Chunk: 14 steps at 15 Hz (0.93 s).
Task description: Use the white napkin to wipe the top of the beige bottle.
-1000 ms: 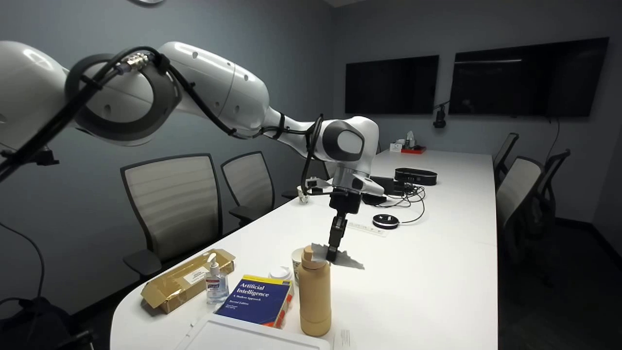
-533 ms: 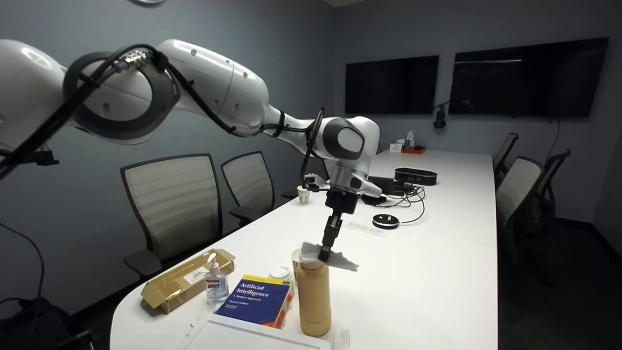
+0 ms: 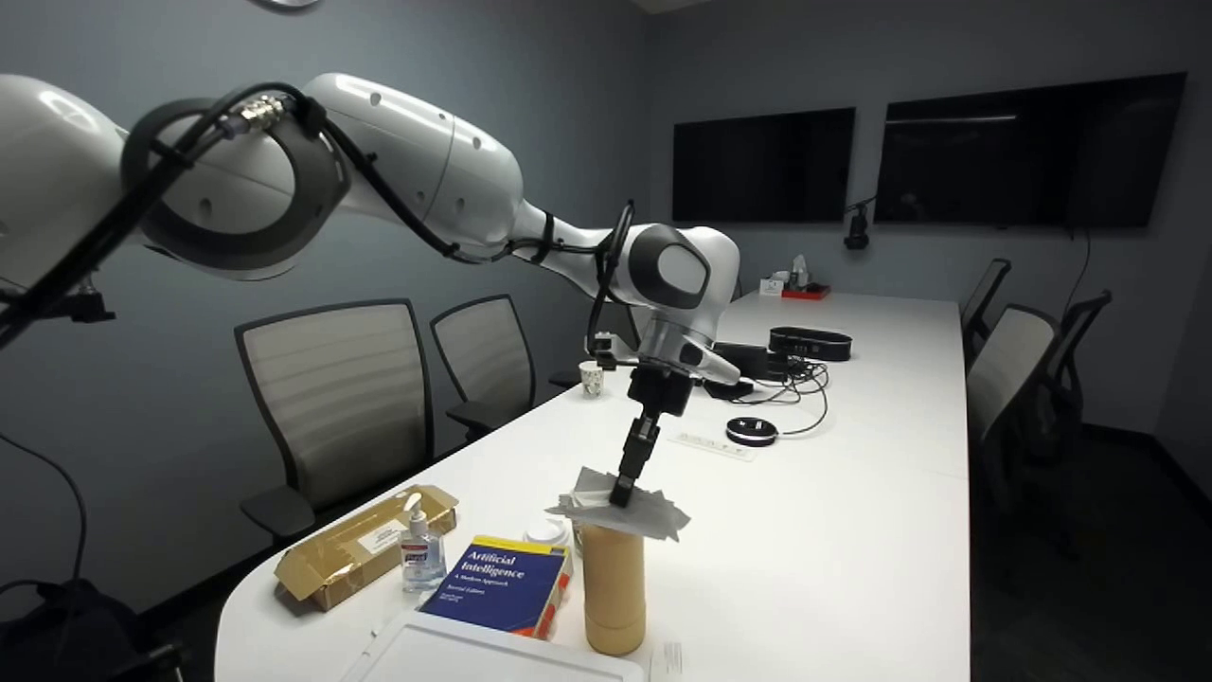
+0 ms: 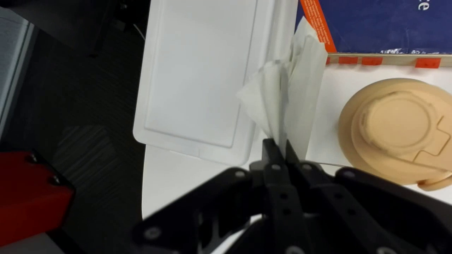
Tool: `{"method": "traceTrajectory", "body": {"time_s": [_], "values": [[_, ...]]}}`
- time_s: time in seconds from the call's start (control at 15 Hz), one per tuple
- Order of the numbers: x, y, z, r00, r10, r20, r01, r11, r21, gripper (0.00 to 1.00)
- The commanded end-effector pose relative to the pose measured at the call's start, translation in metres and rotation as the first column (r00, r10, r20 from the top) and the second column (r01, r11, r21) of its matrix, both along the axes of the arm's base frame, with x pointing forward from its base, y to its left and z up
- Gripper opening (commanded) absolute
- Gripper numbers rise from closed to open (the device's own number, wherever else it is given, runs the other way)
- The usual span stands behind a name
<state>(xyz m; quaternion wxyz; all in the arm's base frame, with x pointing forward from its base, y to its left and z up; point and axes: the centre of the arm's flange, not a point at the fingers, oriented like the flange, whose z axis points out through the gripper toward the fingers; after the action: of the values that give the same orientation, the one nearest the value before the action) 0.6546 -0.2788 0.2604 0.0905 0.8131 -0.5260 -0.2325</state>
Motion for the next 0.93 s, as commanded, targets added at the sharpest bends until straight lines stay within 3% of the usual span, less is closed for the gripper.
{"method": "traceTrajectory", "body": {"time_s": [0.0, 0.87], "values": [[0.006, 0.012, 0.007, 0.999, 0.025, 0.022, -0.025, 1.000, 0.006, 0.01], [0.036, 0.043, 0.014, 0.984, 0.102, 0.145, -0.094, 0.994, -0.062, 0.01]]}}
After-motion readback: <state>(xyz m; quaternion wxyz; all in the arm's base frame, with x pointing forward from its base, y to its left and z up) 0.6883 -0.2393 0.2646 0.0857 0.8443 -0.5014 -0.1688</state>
